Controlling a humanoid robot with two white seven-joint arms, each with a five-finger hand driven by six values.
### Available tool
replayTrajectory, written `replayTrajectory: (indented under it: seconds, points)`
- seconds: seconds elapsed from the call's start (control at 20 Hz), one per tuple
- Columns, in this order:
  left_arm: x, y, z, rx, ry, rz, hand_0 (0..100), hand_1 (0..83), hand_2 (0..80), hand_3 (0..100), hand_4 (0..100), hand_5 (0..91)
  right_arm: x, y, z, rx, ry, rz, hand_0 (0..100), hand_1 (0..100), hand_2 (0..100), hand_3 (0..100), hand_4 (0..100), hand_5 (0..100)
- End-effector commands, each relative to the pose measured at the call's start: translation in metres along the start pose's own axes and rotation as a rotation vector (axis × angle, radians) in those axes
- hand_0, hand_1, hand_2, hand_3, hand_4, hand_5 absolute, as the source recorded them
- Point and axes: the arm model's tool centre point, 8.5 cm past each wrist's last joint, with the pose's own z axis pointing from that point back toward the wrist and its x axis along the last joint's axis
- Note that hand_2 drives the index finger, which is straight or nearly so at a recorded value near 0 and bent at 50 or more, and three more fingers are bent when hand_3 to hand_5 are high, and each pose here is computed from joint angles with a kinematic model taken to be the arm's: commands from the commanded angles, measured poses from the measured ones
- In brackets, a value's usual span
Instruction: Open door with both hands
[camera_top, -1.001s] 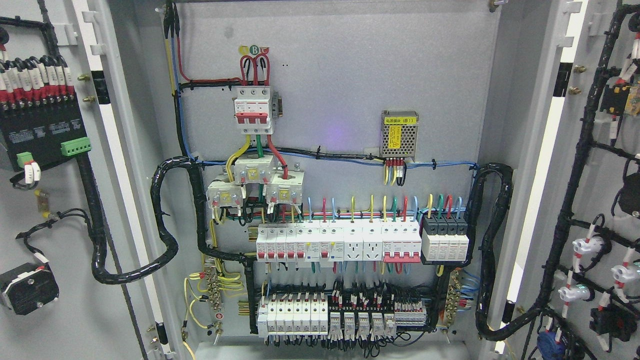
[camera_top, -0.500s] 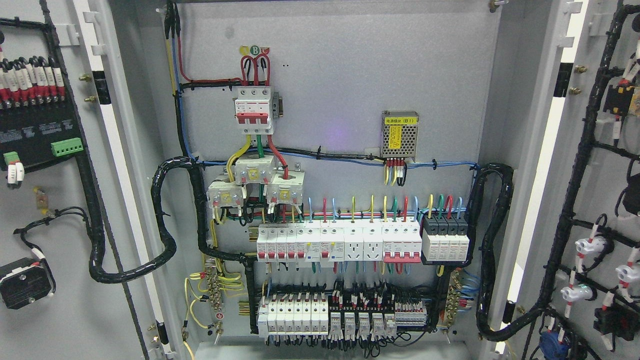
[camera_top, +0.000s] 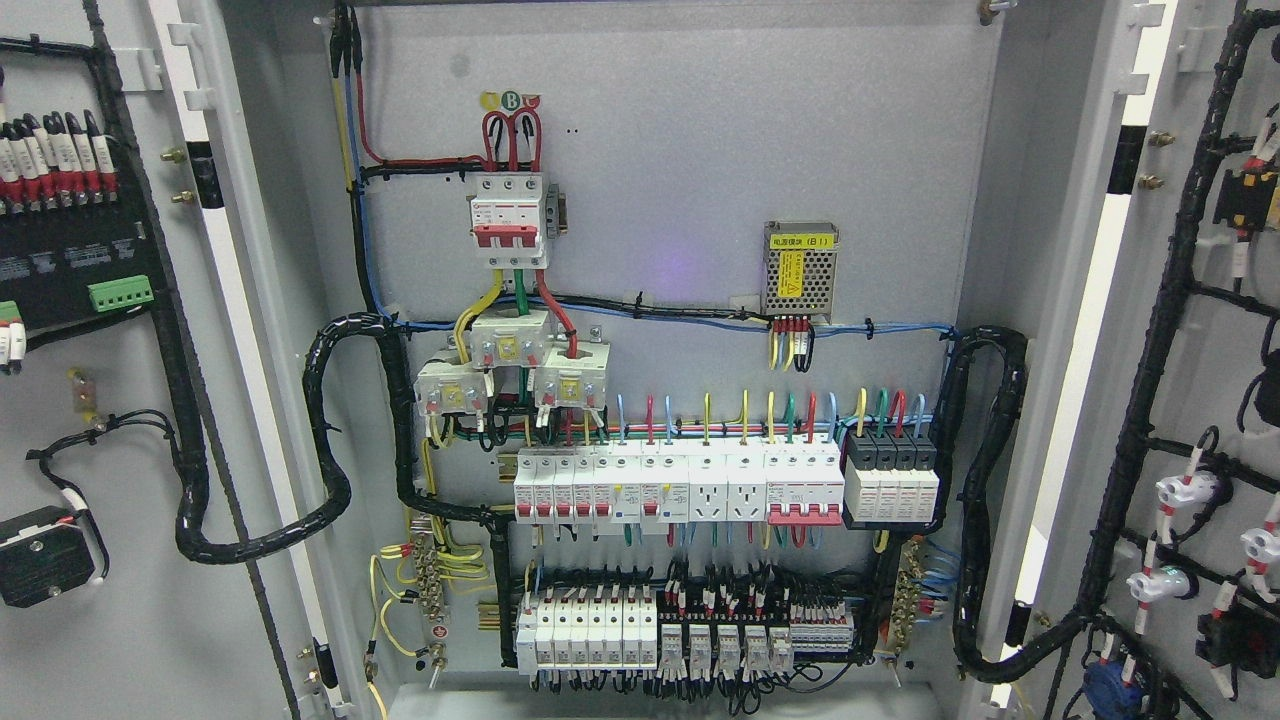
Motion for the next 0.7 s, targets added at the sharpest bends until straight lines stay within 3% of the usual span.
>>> replayTrajectory:
  seconds: [0.0, 0.65]
  points:
    - [-0.0049, 0.0150, -0.0046, 0.031, 0.020, -0.024, 0, 0.0, 0.0, 0, 0, 0.0, -0.0020, -0.0075, 0.0055, -0.034, 0.007, 0.015, 38, 0, 0, 0, 0, 0]
    - [-0.0074, 0.0138, -0.0048, 0.035, 0.035, -0.022, 0, 0.0, 0.0, 0, 0, 0.0, -0.0017, -0.0071, 0.0029, -0.039, -0.005, -0.003, 38, 0, 0, 0, 0, 0]
